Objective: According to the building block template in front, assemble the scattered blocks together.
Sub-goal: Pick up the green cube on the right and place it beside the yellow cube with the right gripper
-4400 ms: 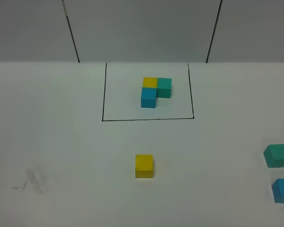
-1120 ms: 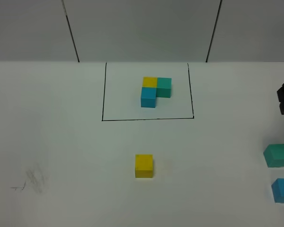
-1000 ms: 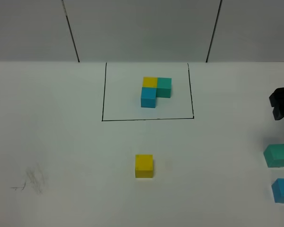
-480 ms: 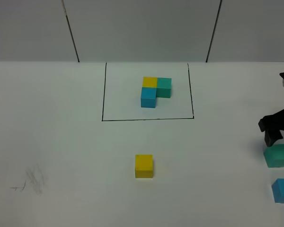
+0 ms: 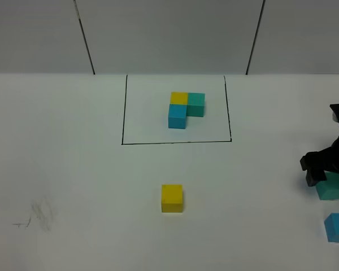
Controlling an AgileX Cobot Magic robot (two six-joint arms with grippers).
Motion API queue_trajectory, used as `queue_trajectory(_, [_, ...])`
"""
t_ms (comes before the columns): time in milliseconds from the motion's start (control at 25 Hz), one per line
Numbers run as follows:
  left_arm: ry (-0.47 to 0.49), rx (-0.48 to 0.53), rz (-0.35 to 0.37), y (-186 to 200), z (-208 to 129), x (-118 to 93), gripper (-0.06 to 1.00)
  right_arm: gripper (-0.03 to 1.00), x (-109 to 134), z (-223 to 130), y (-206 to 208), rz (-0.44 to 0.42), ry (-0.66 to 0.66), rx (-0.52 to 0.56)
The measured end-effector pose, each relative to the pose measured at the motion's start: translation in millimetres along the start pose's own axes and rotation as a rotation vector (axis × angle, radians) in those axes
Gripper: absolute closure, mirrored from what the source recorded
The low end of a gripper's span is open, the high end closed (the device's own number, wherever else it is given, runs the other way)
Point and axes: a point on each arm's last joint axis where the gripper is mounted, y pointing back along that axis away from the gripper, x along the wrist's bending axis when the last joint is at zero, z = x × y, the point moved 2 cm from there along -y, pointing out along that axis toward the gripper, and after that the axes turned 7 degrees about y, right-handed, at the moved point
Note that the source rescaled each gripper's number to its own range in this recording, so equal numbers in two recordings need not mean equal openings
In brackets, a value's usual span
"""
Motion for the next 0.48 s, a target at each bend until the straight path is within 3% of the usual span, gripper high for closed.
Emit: queue_trajectory(480, [0.000, 0.000, 0.000, 0, 0, 0, 0.57, 0.29, 1, -2, -26, 0.010, -0.006, 0.045])
